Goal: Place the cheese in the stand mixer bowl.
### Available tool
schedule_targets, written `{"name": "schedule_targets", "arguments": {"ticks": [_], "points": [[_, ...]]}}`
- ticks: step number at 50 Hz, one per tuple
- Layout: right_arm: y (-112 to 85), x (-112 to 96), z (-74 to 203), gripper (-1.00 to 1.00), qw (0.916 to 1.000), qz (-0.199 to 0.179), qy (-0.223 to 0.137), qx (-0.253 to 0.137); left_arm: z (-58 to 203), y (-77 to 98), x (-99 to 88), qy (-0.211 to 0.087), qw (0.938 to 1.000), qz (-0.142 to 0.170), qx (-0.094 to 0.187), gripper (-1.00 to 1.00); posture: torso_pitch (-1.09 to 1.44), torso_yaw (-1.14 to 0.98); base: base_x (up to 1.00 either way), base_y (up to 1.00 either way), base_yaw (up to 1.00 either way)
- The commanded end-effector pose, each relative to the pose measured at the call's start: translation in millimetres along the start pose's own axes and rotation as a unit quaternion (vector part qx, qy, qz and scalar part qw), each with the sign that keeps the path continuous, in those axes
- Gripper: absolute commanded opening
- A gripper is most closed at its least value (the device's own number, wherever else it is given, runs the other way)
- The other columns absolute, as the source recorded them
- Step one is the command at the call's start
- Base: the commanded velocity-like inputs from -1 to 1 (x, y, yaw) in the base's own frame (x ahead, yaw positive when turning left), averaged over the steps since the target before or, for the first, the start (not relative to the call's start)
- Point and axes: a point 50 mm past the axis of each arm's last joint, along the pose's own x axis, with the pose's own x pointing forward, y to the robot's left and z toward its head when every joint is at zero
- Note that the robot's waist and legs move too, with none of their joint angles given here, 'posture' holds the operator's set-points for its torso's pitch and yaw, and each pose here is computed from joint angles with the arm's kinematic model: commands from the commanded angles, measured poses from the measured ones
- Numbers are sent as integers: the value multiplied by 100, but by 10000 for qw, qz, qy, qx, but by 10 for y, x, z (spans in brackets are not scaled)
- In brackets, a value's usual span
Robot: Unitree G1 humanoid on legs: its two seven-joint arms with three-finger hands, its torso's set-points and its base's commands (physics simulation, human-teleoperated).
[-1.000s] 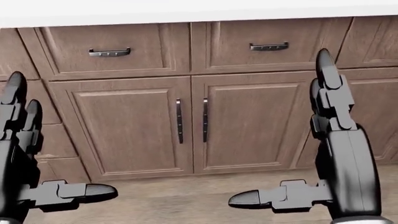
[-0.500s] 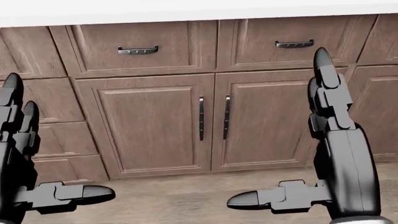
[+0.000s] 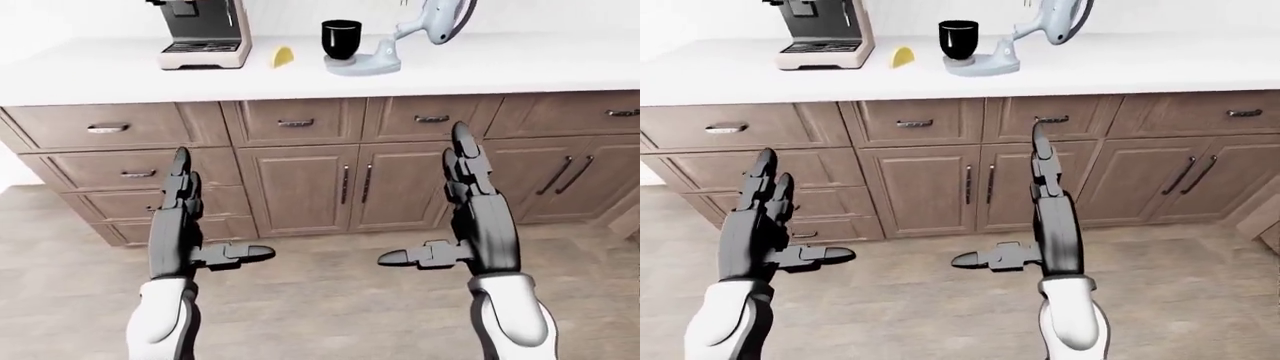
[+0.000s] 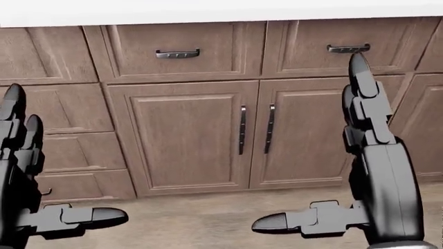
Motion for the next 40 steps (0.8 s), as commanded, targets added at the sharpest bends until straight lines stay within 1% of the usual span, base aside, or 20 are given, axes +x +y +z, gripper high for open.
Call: {"name": "schedule_targets", "arguments": {"ticks": [1,26,40], "points": [[-32,-4,100,100,9995,-97,-309,-47,158,-20,7,-453,9990,-55,-15,100,0,0,15,0,0],[-39,-10,124,100,9992,-102,-374,-52,153,-14,16,-456,9989,-54,-12,100,0,0,23,0,0],[-44,-14,128,100,9992,-109,-388,-54,150,-15,-8,-451,9990,-47,-4,100,0,0,29,0,0]]}}
